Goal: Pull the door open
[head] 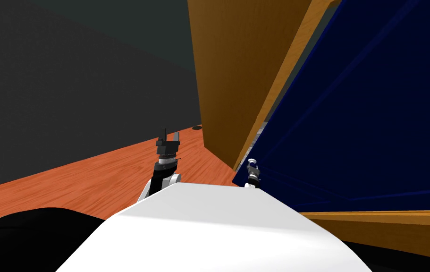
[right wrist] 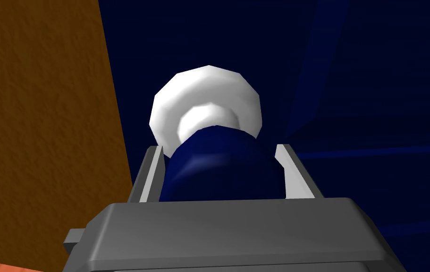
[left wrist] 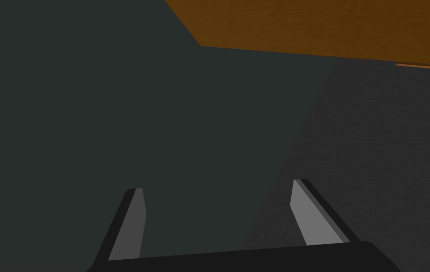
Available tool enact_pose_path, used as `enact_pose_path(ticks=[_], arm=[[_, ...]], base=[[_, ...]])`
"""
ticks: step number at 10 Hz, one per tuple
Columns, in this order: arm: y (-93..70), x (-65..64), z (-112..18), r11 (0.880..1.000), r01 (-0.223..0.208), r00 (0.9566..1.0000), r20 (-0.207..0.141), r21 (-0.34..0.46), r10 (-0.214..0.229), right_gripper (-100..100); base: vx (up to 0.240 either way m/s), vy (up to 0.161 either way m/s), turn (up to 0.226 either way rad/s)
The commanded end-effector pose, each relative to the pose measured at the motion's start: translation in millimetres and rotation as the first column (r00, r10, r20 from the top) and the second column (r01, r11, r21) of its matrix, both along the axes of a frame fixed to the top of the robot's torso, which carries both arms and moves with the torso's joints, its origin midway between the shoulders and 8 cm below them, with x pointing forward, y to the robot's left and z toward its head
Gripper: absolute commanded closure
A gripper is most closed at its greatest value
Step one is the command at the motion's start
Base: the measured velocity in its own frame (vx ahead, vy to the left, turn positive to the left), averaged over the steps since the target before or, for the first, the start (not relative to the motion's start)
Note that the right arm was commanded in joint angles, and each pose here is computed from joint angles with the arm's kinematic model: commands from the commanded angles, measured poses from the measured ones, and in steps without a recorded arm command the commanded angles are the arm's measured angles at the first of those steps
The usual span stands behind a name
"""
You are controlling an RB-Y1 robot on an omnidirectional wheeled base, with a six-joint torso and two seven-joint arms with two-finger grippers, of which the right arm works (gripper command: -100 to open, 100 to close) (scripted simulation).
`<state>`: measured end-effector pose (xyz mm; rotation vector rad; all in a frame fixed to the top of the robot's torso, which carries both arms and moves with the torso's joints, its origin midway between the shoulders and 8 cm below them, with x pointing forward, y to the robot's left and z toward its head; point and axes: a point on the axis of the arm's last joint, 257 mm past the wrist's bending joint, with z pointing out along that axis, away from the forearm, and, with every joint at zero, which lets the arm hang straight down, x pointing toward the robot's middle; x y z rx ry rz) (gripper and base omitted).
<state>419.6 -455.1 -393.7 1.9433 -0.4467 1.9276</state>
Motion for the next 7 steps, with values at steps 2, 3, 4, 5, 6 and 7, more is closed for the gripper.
enact_pose_path(ticks=[2,3,4,5,6,7], arm=[[1.5,0.5,0.8,1.0,-0.026,0.9997,0.005,0.004,0.026,100],[2.2,0.7,1.2,0.999,-0.037,0.9993,0.007,0.006,0.037,100],[3.0,0.9,1.6,0.999,-0.05,0.9987,0.009,0.008,0.05,100],[4.0,1.1,1.9,0.998,-0.064,0.9979,0.01,0.01,0.064,100],[5.0,1.2,2.1,0.997,-0.079,0.9968,0.012,0.013,0.079,100],[6.1,1.3,2.3,0.996,-0.093,0.9956,0.013,0.016,0.093,100]], base=[[-0.086,-0.018,0.086],[-0.286,-0.065,0.186],[-0.242,-0.033,0.144],[-0.189,-0.001,0.114],[-0.211,-0.007,0.112],[-0.206,-0.027,0.146]])
